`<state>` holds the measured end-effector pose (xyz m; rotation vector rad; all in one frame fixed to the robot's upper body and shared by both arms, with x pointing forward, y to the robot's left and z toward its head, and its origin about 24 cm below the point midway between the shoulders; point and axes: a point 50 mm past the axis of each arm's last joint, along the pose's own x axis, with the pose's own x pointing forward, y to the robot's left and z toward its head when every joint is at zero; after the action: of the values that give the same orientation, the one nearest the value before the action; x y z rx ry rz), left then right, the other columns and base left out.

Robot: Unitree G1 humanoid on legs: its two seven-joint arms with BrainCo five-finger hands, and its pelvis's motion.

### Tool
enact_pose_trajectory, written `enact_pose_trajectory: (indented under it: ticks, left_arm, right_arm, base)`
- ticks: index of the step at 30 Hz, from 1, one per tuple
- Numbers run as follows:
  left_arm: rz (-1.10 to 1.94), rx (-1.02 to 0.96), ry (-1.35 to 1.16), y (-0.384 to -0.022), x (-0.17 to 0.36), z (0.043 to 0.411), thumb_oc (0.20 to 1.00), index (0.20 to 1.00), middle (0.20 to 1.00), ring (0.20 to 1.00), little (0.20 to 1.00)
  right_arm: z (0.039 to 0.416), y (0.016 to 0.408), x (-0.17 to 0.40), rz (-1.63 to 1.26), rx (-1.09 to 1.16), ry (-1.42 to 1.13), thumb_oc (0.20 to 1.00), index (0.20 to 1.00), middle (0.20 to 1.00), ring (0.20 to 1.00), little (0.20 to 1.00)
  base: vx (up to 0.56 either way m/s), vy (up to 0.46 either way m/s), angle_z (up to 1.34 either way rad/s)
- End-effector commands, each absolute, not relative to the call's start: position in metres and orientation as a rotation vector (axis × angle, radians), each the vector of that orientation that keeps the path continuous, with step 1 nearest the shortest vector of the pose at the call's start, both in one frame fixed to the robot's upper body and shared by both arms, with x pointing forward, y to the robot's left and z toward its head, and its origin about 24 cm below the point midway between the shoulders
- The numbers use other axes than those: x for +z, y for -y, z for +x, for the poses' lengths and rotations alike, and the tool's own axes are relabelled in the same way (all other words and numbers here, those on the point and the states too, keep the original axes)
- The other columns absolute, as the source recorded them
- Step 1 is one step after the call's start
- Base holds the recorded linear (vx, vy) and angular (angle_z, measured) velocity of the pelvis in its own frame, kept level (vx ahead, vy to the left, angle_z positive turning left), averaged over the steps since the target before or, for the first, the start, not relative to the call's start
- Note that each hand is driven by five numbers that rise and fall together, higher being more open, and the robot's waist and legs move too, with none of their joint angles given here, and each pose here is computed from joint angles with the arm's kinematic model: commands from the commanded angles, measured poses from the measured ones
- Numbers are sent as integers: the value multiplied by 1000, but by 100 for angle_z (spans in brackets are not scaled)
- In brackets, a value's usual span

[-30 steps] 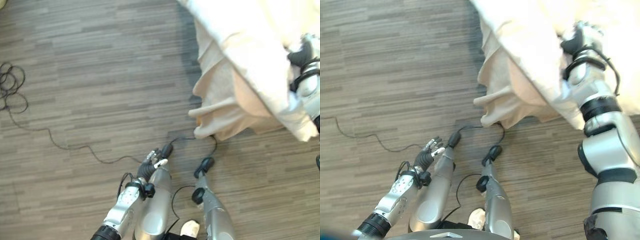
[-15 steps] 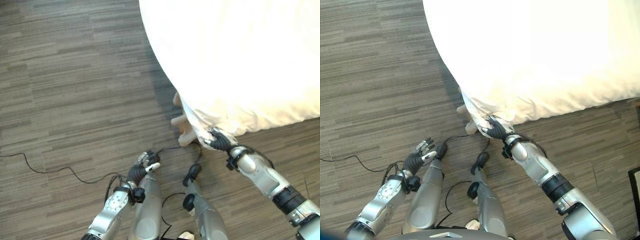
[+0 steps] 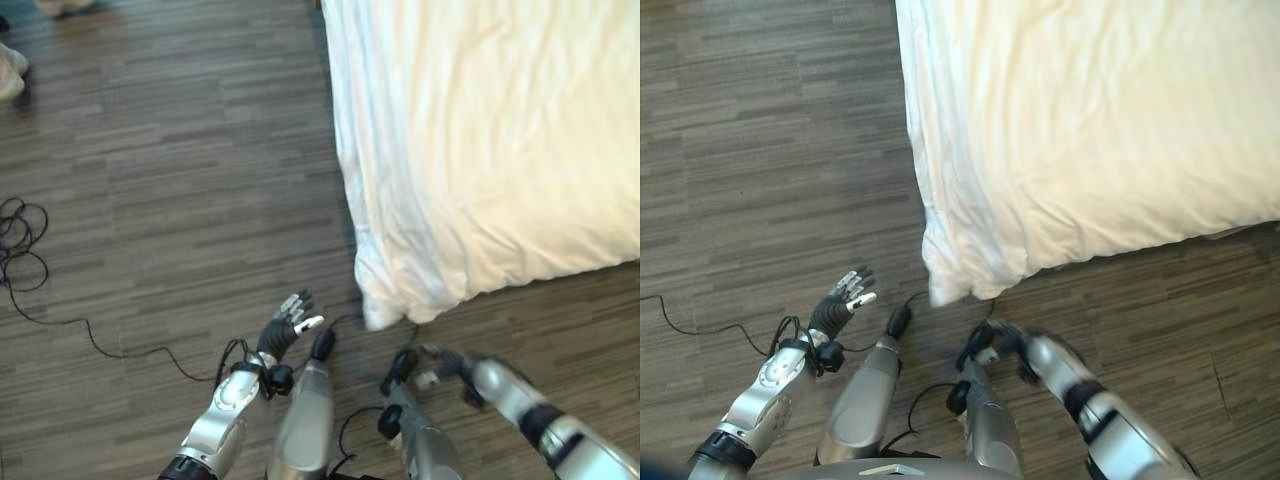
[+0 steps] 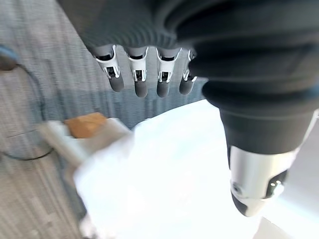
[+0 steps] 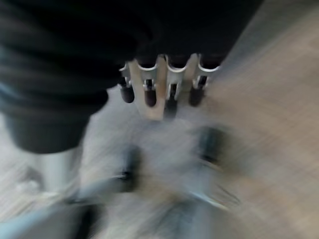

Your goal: Making the bed.

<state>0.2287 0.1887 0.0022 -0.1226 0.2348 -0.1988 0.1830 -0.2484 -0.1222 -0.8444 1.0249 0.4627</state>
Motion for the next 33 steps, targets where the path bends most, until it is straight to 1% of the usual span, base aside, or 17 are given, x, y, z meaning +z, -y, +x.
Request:
enact_pose_trajectory:
  ticks: [1,2,3,5,8,9,10,12,13,14,15,17,18,20,24,27,33]
  left_arm:
    - [-196,-289,-217,-180,6,215,1000,1000,1000,1000,1000]
    - [-196,-294,-212,-180,7,215,1000,1000,1000,1000,1000]
    - [-197,-293,-206,-182,9,215,1000,1000,1000,1000,1000]
    - [-200,-293,-198,-181,11,216,1000,1000,1000,1000,1000]
    - [-204,-259,-183,-181,12,218,1000,1000,1000,1000,1000]
    - [-208,-254,-195,-178,10,217,1000,1000,1000,1000,1000]
    - [-208,-257,-195,-178,10,217,1000,1000,1000,1000,1000]
    - [-206,-261,-200,-175,8,217,1000,1000,1000,1000,1000]
    - [-209,-263,-204,-173,7,217,1000,1000,1000,1000,1000]
    - [-206,-258,-201,-173,7,217,1000,1000,1000,1000,1000]
    - [-214,-260,-207,-171,4,215,1000,1000,1000,1000,1000]
    - [-224,-264,-222,-170,1,212,1000,1000,1000,1000,1000]
    - [-225,-255,-242,-173,-4,207,1000,1000,1000,1000,1000]
    - [-250,-279,-333,-172,-21,192,1000,1000,1000,1000,1000]
    - [-260,-271,-454,-169,-48,176,1000,1000,1000,1000,1000]
    - [-238,-222,-577,-166,-75,166,1000,1000,1000,1000,1000]
    - [-238,-225,-608,-154,-83,164,1000,1000,1000,1000,1000]
  right_arm:
    - [117,307,-129,-932,400,-1284,1000,1000,1000,1000,1000]
    - [100,328,-125,-902,272,-1352,1000,1000,1000,1000,1000]
    - [78,370,-107,-804,-61,-1400,1000,1000,1000,1000,1000]
    - [80,385,-97,-792,-174,-1379,1000,1000,1000,1000,1000]
    - [120,415,-55,-728,-500,-1067,1000,1000,1000,1000,1000]
    - [158,417,-27,-669,-597,-819,1000,1000,1000,1000,1000]
    - [157,417,-27,-668,-600,-820,1000,1000,1000,1000,1000]
    - [198,400,5,-599,-597,-534,1000,1000,1000,1000,1000]
    - [217,383,23,-563,-561,-375,247,247,247,247,247]
    - [229,365,40,-550,-506,-241,200,200,200,200,200]
    - [246,328,75,-483,-374,16,200,200,200,200,200]
    - [250,312,94,-447,-296,128,200,200,200,200,200]
    - [252,279,133,-475,-134,332,200,200,200,200,200]
    - [251,234,164,-479,205,464,200,200,200,200,200]
    - [256,201,162,-375,399,456,200,200,200,200,200]
    - [269,116,155,-306,740,457,200,200,200,200,200]
    - [284,36,143,-175,941,371,200,200,200,200,200]
  base:
    - [56,3,-7]
    - [43,3,-3]
    - [58,9,-12]
    - [21,19,-7]
    - [-10,38,-29]
    - [-5,31,-46]
    - [10,21,-58]
    - [-5,8,-44]
    - [-22,13,-10]
    - [-19,12,9]
    - [-26,11,3]
    - [-3,-2,-19]
    - [-6,-11,-25]
    - [6,-39,-15]
    - [-2,-13,12]
    - [-9,-11,8]
    - [-7,-2,-2]
